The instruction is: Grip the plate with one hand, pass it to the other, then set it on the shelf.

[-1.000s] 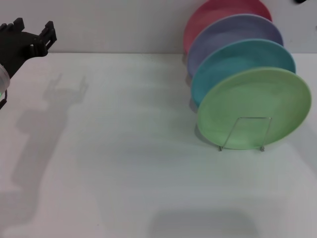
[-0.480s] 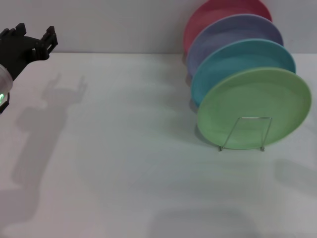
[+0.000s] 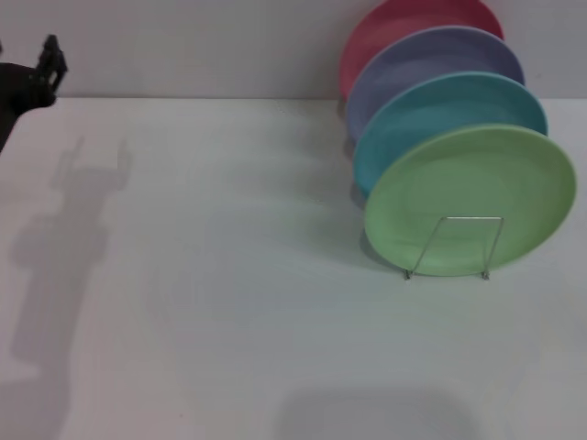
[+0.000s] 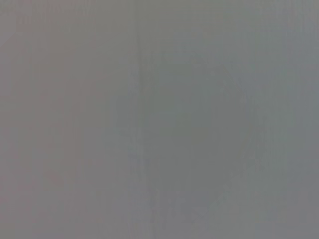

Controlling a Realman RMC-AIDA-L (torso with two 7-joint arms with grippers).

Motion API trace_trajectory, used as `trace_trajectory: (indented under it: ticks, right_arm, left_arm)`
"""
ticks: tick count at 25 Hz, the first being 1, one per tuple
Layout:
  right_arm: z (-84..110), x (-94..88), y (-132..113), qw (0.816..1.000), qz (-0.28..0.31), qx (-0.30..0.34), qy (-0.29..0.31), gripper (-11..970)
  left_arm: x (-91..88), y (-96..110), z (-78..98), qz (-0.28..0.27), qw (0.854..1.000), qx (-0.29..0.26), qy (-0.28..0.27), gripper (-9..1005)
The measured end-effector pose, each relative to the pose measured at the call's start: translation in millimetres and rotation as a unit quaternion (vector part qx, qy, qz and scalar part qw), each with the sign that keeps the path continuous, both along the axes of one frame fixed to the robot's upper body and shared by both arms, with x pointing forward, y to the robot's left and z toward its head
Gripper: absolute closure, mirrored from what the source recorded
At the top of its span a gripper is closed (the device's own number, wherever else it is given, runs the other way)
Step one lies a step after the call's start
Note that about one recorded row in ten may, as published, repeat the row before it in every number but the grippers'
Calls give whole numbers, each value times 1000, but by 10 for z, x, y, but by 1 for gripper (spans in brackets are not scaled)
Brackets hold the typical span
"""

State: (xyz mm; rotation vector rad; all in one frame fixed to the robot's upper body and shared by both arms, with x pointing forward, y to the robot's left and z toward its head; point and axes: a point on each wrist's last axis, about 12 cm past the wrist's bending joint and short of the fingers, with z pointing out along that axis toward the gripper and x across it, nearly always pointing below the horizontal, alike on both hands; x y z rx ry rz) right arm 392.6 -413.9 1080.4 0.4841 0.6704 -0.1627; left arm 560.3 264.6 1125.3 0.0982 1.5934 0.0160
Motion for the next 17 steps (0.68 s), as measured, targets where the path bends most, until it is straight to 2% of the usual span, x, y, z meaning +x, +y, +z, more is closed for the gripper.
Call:
trace_trajectory:
  ticks: [2,3,4,5,6,7,8,9,12,14,15,17]
  right_arm:
    - [-88,-64,-61,999,23,44,-3,341]
    - [-123,-100,-60,997,35,62,-7,341]
    - [-123,-100,-60,997,35,62,-7,341]
    - [-127,-109,-49,997,37,63,-8,341]
    - [-126,-113,-43,998,34,58,-6,341]
    - [-127,-122,-38,998,28,50,0,341]
    - [-131,-144,-30,999,18,37,12,341]
    - [-131,-144,-30,999,18,37,12,341]
    - [-151,-173,-17,999,4,18,34,341]
    - [-157,-179,9,999,6,0,50,341]
    - [-150,-170,44,997,12,-28,66,341]
    - [-149,-165,54,996,10,-40,73,341]
  left_arm:
    - [-81,-13,-113,18,999,17,-47,344]
    - [-186,-18,-228,35,991,42,-121,344]
    - [-186,-18,-228,35,991,42,-121,344]
    - [-227,-16,-266,37,987,49,-147,344]
    - [-298,-1,-321,32,978,49,-200,344]
    - [-338,33,-357,27,974,41,-222,344]
    - [-412,147,-386,12,962,18,-273,344]
    - [-412,147,-386,12,962,18,-273,344]
    - [-476,310,-365,7,950,-1,-314,344]
    - [-484,366,-371,16,949,2,-314,344]
    - [-488,393,-405,23,954,6,-300,344]
    - [-489,414,-436,27,957,7,-288,344]
